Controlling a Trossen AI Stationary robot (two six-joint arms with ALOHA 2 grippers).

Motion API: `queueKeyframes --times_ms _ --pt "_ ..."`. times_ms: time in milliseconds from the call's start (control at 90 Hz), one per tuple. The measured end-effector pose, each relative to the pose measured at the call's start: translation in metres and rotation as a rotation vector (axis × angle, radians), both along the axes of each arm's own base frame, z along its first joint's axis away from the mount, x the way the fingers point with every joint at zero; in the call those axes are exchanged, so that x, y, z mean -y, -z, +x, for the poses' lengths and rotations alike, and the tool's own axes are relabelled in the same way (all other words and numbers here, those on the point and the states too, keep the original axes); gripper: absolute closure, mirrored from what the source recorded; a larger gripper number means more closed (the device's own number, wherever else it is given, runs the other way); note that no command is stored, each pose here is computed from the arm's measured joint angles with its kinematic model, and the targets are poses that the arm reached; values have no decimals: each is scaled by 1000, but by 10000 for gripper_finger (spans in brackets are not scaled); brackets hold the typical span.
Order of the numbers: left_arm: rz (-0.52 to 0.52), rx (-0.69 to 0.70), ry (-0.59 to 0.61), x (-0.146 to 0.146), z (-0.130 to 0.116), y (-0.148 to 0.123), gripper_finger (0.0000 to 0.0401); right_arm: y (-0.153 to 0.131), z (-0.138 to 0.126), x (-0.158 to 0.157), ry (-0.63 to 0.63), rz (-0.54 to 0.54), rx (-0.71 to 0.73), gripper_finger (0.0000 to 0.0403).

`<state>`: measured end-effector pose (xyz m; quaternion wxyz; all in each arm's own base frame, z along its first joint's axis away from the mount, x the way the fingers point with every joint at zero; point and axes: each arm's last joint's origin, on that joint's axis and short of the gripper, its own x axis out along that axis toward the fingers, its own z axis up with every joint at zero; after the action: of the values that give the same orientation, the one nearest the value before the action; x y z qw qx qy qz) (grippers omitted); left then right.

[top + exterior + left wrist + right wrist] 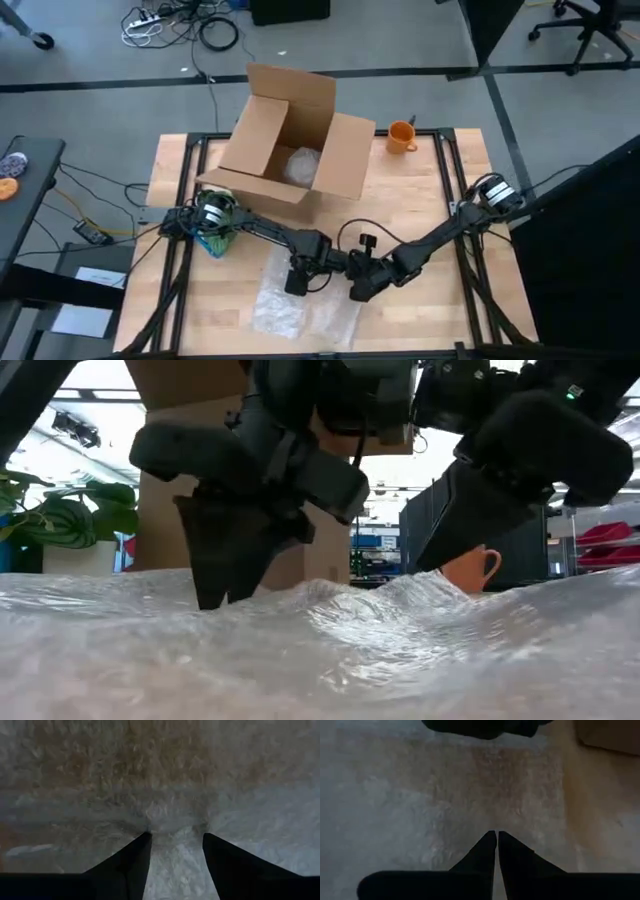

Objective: Wrap mug
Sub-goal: Wrap the orange mug with the bubble wrap

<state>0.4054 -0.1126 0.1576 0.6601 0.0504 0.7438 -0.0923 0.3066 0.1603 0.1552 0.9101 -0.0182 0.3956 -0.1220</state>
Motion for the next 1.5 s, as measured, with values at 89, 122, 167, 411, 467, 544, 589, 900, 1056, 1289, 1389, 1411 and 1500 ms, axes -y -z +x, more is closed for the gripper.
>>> queueKeyframes --times_ms 89,122,167,411,467,544,589,900,1056,1289,1389,1411,1500 --pt "-3 64 16 4 1 -9 233 -11 -7 -2 -19 4 -8 403" --pt "-3 93 18 5 2 -13 233 -14 -11 -2 -22 1 -19 403" --pt "-1 121 23 7 1 -20 233 -20 -17 -2 -22 -8 -41 403" --pt "21 271 49 19 1 -42 233 -26 -37 5 35 -40 -105 403" --pt "22 307 53 22 3 -44 233 -24 -31 9 44 -15 -66 403" --pt "19 314 60 28 1 -44 233 -22 -18 18 57 60 20 403" --pt "23 295 53 31 -2 -44 233 -19 -12 24 39 97 43 403" --pt "45 321 83 73 -34 -62 233 4 2 42 11 223 94 403" --pt "6 372 93 88 -39 -38 233 15 -1 38 -21 252 19 403" --pt "23 315 -12 79 -58 10 233 23 -9 27 -80 451 -138 403" --pt "27 318 -34 76 -64 22 233 18 -18 16 -120 554 -207 403" --pt "27 317 -41 76 -64 24 233 16 -21 13 -127 574 -219 403" --pt "23 322 -68 75 -66 29 233 10 -33 2 -127 639 -293 403"
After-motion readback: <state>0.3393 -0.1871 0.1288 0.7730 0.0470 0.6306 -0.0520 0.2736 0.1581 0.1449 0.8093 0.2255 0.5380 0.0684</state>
